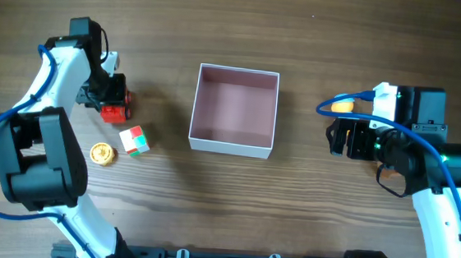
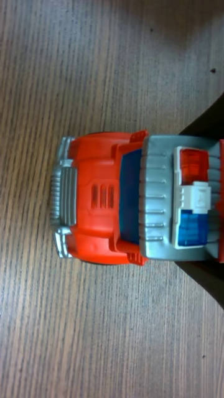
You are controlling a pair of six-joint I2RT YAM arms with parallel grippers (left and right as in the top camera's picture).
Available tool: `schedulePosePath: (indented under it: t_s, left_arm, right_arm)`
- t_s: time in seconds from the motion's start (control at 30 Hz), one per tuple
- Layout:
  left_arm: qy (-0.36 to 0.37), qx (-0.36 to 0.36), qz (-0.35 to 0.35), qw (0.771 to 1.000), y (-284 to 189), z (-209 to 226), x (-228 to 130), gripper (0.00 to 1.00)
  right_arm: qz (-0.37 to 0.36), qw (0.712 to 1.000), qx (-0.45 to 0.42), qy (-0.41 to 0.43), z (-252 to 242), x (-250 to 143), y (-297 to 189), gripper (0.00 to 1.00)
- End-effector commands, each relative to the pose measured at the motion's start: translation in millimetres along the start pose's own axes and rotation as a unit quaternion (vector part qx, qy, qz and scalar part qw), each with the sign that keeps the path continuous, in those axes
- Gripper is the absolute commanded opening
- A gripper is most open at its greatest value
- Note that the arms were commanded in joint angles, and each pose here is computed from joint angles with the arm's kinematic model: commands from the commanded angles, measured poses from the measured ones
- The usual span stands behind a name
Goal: Pack container
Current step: 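Lift the red truck with the left gripper and drop it into the box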
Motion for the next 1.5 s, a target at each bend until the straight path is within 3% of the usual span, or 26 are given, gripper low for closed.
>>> schedulePosePath:
  t_s: [0.0, 0.13, 0.17, 0.3, 0.4, 0.53, 0.6, 0.7, 0.87, 0.97, 1.2, 1.23, 1.27, 1.3, 1.33, 1.37, 1.47]
  left_arm:
    - [-0.004, -0.008, -0.002, 1.0, 0, -7, 4, 0.21]
    - [0.015, 0.0, -0.045, 0.999, -35, -27, 22, 0.09]
    - [0.025, 0.003, -0.084, 0.996, -75, -43, 36, 0.04]
    - [0.09, 0.005, -0.21, 0.974, -186, -106, 50, 0.04]
    - [0.131, -0.021, -0.248, 0.96, -215, -163, 37, 0.04]
    - [0.182, -0.04, -0.197, 0.962, -188, -218, 22, 0.04]
    - [0.197, -0.051, -0.147, 0.968, -152, -243, 20, 0.04]
    - [0.208, -0.047, -0.114, 0.97, -115, -257, 30, 0.04]
    - [0.202, -0.034, -0.092, 0.974, -59, -261, 54, 0.04]
    - [0.177, 0.028, -0.07, 0.981, -29, -242, 61, 0.04]
    - [0.148, 0.084, -0.074, 0.983, -21, -225, 68, 0.04]
    - [0.145, 0.085, -0.075, 0.983, -21, -225, 68, 0.09]
    - [0.145, 0.085, -0.075, 0.983, -21, -225, 68, 0.24]
    - [0.145, 0.085, -0.075, 0.983, -21, -225, 68, 0.31]
    - [0.145, 0.085, -0.075, 0.983, -21, -225, 68, 0.49]
    - [0.145, 0.085, -0.075, 0.983, -21, -225, 68, 0.59]
    - [0.147, 0.084, -0.074, 0.983, -21, -226, 68, 0.7]
  right_arm:
    - [-0.015, 1.0, -0.005, 0.007, 0, 8, -5, 1.0]
    - [-0.015, 1.0, -0.005, 0.007, 0, 8, -5, 1.0]
    - [-0.015, 1.0, -0.005, 0.007, 0, 8, -5, 1.0]
    - [-0.015, 1.0, -0.005, 0.007, 0, 8, -5, 1.0]
    - [-0.015, 1.0, -0.005, 0.007, 0, 8, -5, 1.0]
    - [-0.014, 1.0, -0.005, 0.007, 0, 8, -5, 1.0]
    - [-0.014, 1.0, -0.005, 0.007, 0, 8, -5, 1.0]
    - [-0.013, 1.0, -0.005, 0.007, 0, 7, -5, 1.0]
    - [-0.013, 1.0, -0.005, 0.007, 0, 7, -5, 1.0]
    - [-0.013, 1.0, -0.005, 0.007, 0, 7, -5, 1.0]
    - [-0.013, 1.0, -0.005, 0.007, 0, 7, -5, 1.0]
    - [-0.013, 1.0, -0.005, 0.007, 0, 7, -5, 1.0]
    - [-0.013, 1.0, -0.005, 0.007, 0, 7, -5, 1.0]
    - [-0.013, 1.0, -0.005, 0.007, 0, 7, -5, 1.0]
    - [-0.013, 1.0, -0.005, 0.007, 0, 7, -5, 1.0]
    - [-0.013, 1.0, -0.005, 0.007, 0, 7, -5, 1.0]
    - [-0.012, 1.0, -0.005, 0.007, 0, 7, -5, 1.0]
Point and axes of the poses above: each gripper's point midway between its finger pads, its own y axis out along the fingers, its own z axis along the line the jaws close on, x = y × z, the point moved 2 cm from there along -y, back along the fingers, and after that the axes turned 12 degrees about y, right-handed, at the moved point
